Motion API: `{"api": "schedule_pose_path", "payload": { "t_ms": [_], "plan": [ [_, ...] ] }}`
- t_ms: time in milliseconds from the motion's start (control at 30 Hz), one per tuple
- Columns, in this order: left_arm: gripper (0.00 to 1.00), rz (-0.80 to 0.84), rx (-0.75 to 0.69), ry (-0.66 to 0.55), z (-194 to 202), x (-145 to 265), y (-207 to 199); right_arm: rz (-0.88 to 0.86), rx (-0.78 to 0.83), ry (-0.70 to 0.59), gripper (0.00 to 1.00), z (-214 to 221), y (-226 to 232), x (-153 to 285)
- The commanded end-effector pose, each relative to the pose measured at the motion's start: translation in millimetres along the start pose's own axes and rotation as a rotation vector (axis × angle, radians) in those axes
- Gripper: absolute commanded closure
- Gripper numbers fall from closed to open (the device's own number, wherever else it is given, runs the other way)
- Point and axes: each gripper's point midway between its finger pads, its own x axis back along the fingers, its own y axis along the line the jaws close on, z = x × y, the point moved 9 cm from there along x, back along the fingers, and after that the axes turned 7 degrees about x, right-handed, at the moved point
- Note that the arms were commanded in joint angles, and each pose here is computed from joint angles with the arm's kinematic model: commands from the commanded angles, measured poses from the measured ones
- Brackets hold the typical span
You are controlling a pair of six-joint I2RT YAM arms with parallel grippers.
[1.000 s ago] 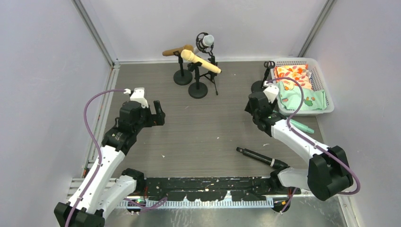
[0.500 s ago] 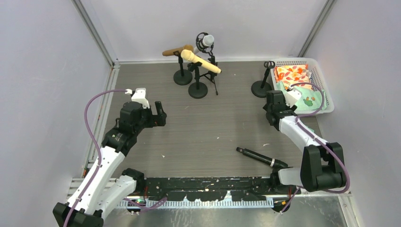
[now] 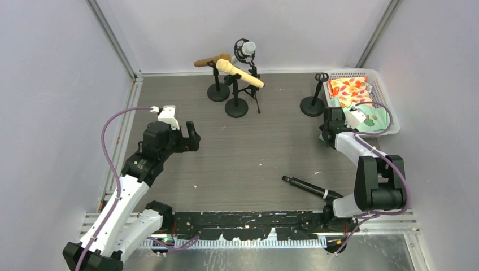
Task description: Attach the microphones to the stand
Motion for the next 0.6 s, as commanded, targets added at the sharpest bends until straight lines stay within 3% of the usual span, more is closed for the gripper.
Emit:
{"api": "schedule_pose_path", "payload": {
  "t_ms": [0,333,567],
  "plan": [
    [0.00,0.054,-0.018,-0.044,-8.2,3.7,-6.3,0.044,-0.139,-0.063,0.31,-21.4,0.2,-9.4],
    [0.00,0.076,-0.021,-0.044,-8.2,3.6,-8.3,0.108,-0.180,-0.019,0.29,-17.0,-4.7,-15.4],
    [0.00,0.083,-0.023,-0.042,-7.2,3.6,-8.6,0.217,-0.163,0.100,0.31,-9.1,-1.5,-22.6]
  ]
}}
